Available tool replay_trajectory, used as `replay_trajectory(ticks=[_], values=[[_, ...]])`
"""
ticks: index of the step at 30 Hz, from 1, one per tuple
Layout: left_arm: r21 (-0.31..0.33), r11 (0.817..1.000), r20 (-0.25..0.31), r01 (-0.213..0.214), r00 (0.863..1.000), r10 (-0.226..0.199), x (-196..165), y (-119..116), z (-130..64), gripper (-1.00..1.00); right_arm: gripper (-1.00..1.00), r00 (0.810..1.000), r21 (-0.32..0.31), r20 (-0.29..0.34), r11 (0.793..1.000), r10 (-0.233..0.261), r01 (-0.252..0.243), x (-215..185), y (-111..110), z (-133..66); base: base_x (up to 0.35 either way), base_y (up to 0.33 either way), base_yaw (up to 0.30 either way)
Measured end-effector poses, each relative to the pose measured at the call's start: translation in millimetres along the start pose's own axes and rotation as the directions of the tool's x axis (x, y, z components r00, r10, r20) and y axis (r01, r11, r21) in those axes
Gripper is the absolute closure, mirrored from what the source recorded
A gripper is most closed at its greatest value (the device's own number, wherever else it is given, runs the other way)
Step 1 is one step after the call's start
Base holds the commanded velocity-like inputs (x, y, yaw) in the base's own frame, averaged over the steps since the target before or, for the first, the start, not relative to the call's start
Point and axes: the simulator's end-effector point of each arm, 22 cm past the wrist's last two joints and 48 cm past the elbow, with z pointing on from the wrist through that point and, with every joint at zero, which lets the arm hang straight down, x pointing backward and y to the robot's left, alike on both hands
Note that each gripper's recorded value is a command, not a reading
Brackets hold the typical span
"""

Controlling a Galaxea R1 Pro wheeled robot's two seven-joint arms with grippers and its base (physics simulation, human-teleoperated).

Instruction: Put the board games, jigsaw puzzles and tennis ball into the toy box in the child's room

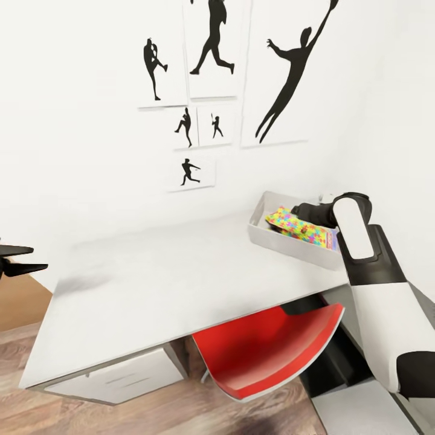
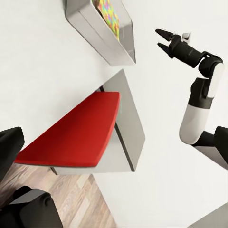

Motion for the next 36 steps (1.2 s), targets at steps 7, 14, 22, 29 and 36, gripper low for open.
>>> replay_trajectory(ticks=[7, 14, 22, 29, 36], values=[[0.004, 1.0, 0.004, -0.009, 1.0, 0.009, 0, -5, -2.0, -1.0, -1.0, 1.0, -0.002, -0.002, 1.0, 0.0, 0.0, 3, 0, -3.6, 0.0, 0.004, -0.097], [0.006, 1.0, 0.008, -0.019, 1.0, 0.019, 0, -11, -3.8, -1.0, -1.0, 1.0, 0.0, 0.0, 1.0, 0.0, 0.0, 3, -2, -8.3, 0.0, 0.0, -0.01], [0.013, 0.999, 0.012, -0.03, 0.999, 0.03, 0, -17, -4.9, -1.0, -1.0, 1.0, -0.001, 0.011, 1.0, 0.0, 0.0, -1, -1, -15.5, 0.0, 0.0, 0.0], [0.019, 0.999, 0.015, -0.04, 0.999, 0.04, 0, -23, -5.3, -1.0, -1.0, 1.0, -0.002, 0.023, 1.0, 0.001, -0.001, -7, -1, -22.3, 0.0, 0.0, 0.0], [0.026, 0.998, 0.019, -0.05, 0.999, 0.05, 0, -29, -6.3, -1.0, -1.0, 0.999, -0.005, 0.034, 1.0, 0.002, -0.002, -12, 0, -29.2, 0.0, 0.0, 0.0]])
